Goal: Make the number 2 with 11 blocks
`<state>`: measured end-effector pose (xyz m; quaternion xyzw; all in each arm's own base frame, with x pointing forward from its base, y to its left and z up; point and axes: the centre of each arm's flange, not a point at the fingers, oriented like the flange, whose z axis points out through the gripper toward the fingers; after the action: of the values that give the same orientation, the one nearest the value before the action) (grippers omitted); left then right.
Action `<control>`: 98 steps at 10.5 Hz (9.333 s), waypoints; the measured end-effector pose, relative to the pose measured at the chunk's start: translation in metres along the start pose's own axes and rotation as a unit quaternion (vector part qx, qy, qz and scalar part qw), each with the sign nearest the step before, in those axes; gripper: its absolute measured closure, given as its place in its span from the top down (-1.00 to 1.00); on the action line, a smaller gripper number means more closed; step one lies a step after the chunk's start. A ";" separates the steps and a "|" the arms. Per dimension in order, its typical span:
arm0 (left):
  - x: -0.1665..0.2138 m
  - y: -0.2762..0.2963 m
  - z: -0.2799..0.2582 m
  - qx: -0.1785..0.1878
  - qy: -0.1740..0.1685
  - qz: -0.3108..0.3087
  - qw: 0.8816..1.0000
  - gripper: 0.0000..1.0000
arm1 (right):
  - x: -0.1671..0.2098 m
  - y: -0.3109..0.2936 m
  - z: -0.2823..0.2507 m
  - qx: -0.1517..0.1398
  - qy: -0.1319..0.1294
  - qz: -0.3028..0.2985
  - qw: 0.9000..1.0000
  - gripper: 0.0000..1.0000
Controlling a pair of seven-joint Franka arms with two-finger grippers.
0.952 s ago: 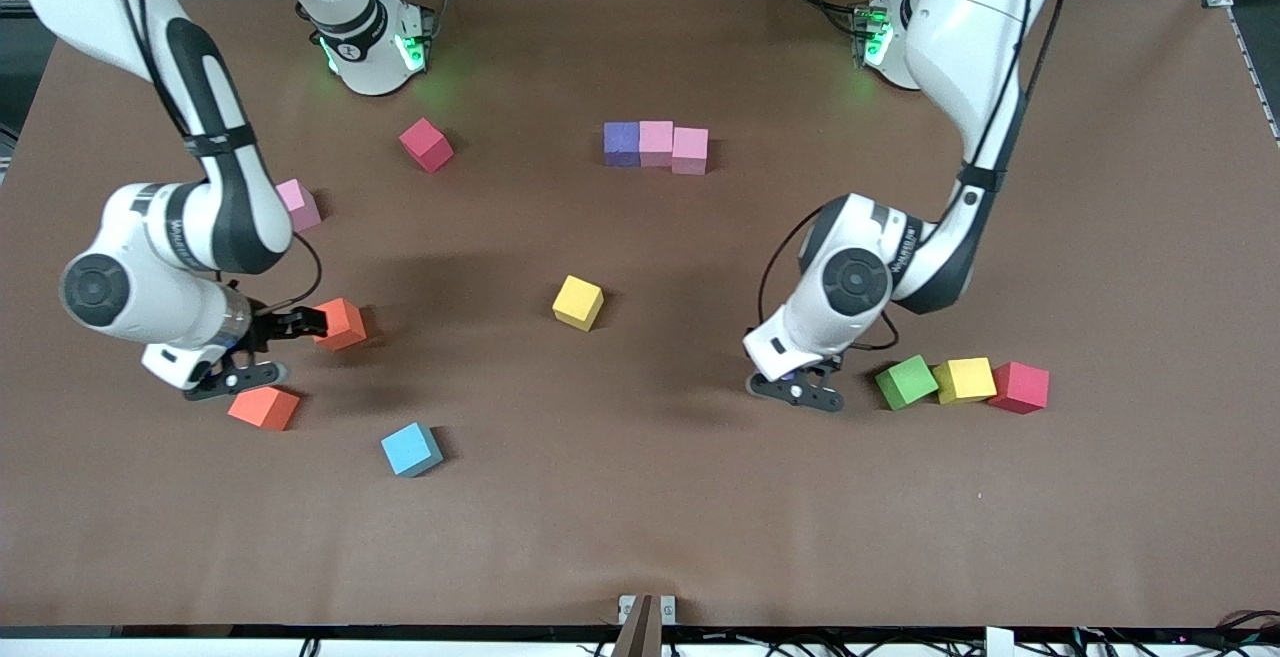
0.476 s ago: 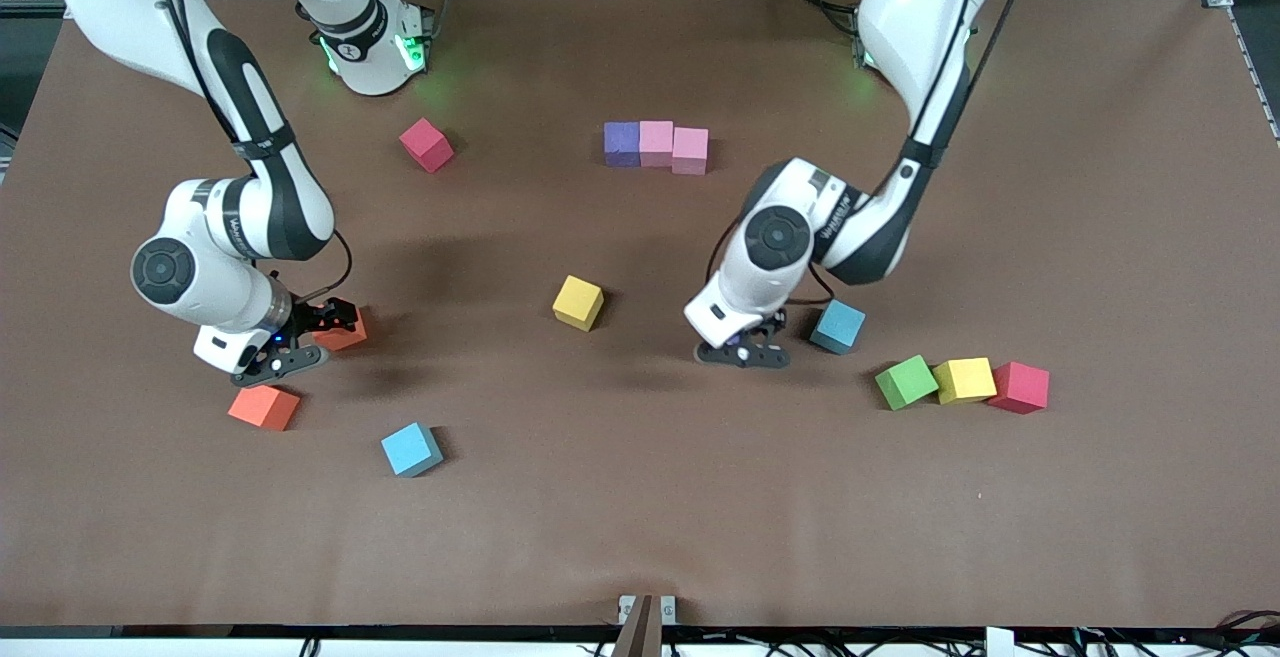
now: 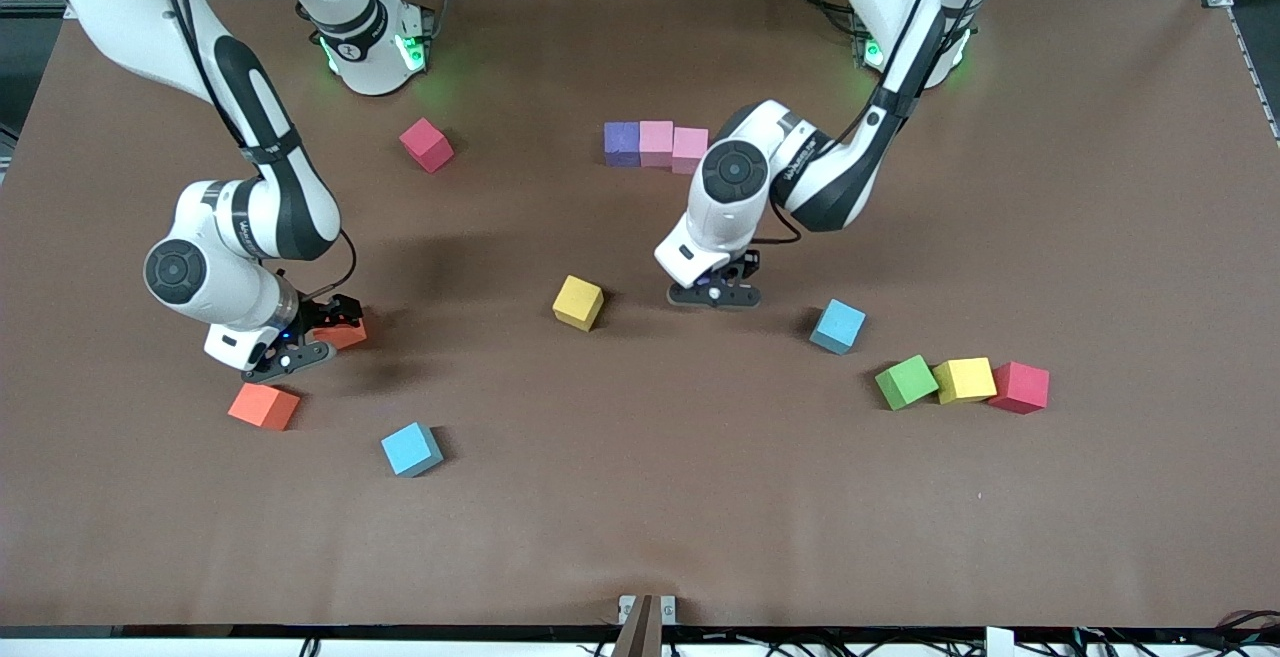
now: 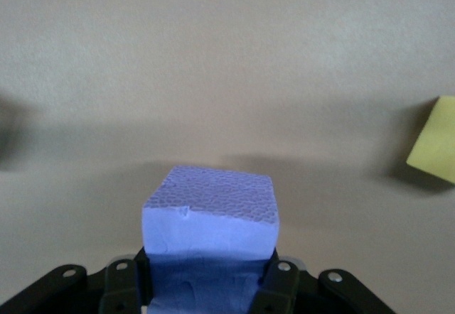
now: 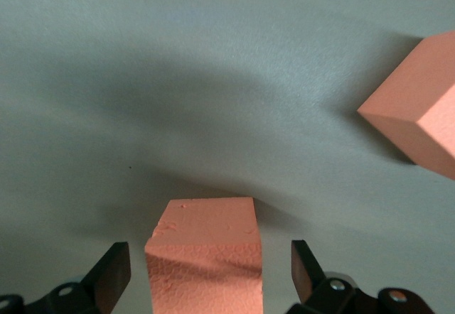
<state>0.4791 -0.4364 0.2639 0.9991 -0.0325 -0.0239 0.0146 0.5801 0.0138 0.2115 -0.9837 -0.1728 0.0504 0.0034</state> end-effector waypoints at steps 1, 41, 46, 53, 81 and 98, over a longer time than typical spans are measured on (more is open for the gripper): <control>-0.008 0.001 0.000 -0.003 -0.002 -0.002 1.000 0.09 | 0.000 0.000 0.007 0.000 -0.003 -0.002 1.000 1.00; -0.190 0.028 0.086 0.033 -0.056 -0.058 0.996 0.58 | 0.076 -0.161 -0.087 0.027 0.014 -0.047 0.998 0.12; -0.177 0.029 0.074 0.018 -0.043 -0.067 0.997 1.00 | 0.079 -0.167 -0.093 0.027 0.020 -0.036 0.999 0.12; -0.120 0.007 -0.031 -0.053 0.025 -0.112 0.992 1.00 | 0.085 -0.236 -0.104 0.037 0.028 0.012 0.999 0.12; 0.072 -0.251 -0.032 -0.052 -0.035 -0.446 0.893 1.00 | 0.004 -0.632 0.017 0.030 0.000 0.085 0.996 0.12; 0.074 -0.249 0.044 -0.041 -0.061 -0.467 0.881 1.00 | 0.003 -0.628 0.027 0.019 -0.008 0.085 0.996 0.52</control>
<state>0.5670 -0.1943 0.2085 0.8938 0.4375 -0.0901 0.0407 0.3668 0.6052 0.1992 -0.9941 -0.0875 0.0617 0.0165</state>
